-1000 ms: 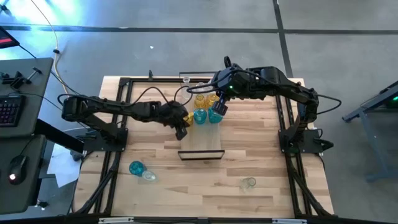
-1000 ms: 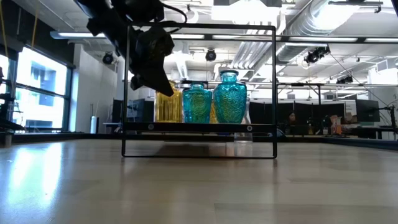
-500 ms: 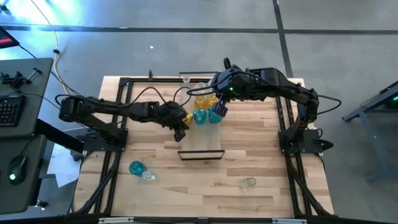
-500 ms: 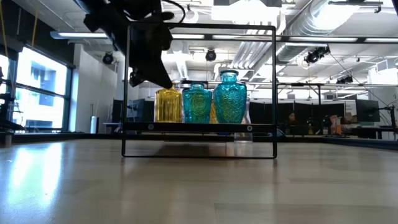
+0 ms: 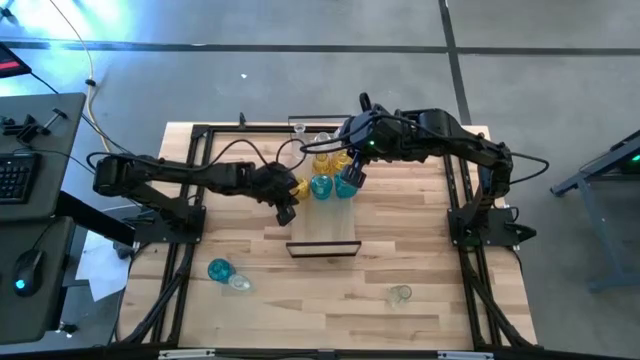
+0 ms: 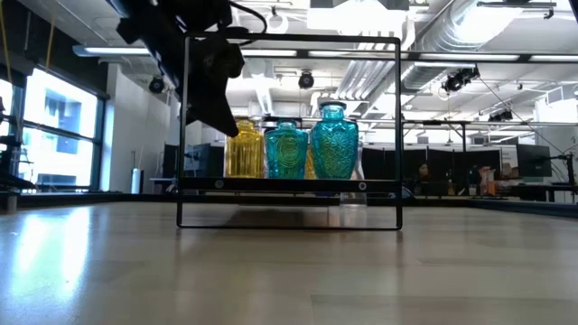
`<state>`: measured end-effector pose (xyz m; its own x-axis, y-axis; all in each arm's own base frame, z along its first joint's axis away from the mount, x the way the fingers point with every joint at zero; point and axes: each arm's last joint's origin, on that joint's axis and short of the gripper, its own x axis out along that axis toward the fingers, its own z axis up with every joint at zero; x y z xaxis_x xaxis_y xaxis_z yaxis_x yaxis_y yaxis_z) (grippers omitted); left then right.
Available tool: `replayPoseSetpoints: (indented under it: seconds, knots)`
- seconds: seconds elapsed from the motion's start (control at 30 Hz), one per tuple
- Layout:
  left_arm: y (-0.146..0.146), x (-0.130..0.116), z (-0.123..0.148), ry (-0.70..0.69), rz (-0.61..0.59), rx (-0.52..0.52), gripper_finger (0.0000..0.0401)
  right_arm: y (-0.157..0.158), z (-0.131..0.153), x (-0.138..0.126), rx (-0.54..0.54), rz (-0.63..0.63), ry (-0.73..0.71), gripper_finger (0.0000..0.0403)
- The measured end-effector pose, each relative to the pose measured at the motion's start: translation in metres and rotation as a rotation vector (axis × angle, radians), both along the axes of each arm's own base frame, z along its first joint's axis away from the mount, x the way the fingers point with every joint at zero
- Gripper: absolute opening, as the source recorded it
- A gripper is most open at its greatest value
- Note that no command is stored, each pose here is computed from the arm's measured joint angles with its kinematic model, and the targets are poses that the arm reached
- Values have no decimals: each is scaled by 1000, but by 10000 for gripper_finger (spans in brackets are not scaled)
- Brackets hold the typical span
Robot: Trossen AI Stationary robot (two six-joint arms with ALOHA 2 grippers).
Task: Sort vases onto shelf
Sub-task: Move the bottom yellow flower vase to the center of the shelf aligned with the other yellow flower vase
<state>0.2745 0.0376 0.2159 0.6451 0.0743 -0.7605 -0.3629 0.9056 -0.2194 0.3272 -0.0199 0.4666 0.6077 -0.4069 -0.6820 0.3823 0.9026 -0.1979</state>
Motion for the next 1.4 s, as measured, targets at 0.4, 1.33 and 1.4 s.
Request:
replayPoseSetpoints:
  seconds: [0.4,1.33,1.4]
  knots:
    - [21,-4,0,5,40,37,0,3,0,0,4,5,-3,0]
    - [29,-8,-2,31,114,-18,0,5,0,0,5,9,-3,0]
    - [25,-7,-2,28,98,-18,0,5,0,0,4,10,-3,0]
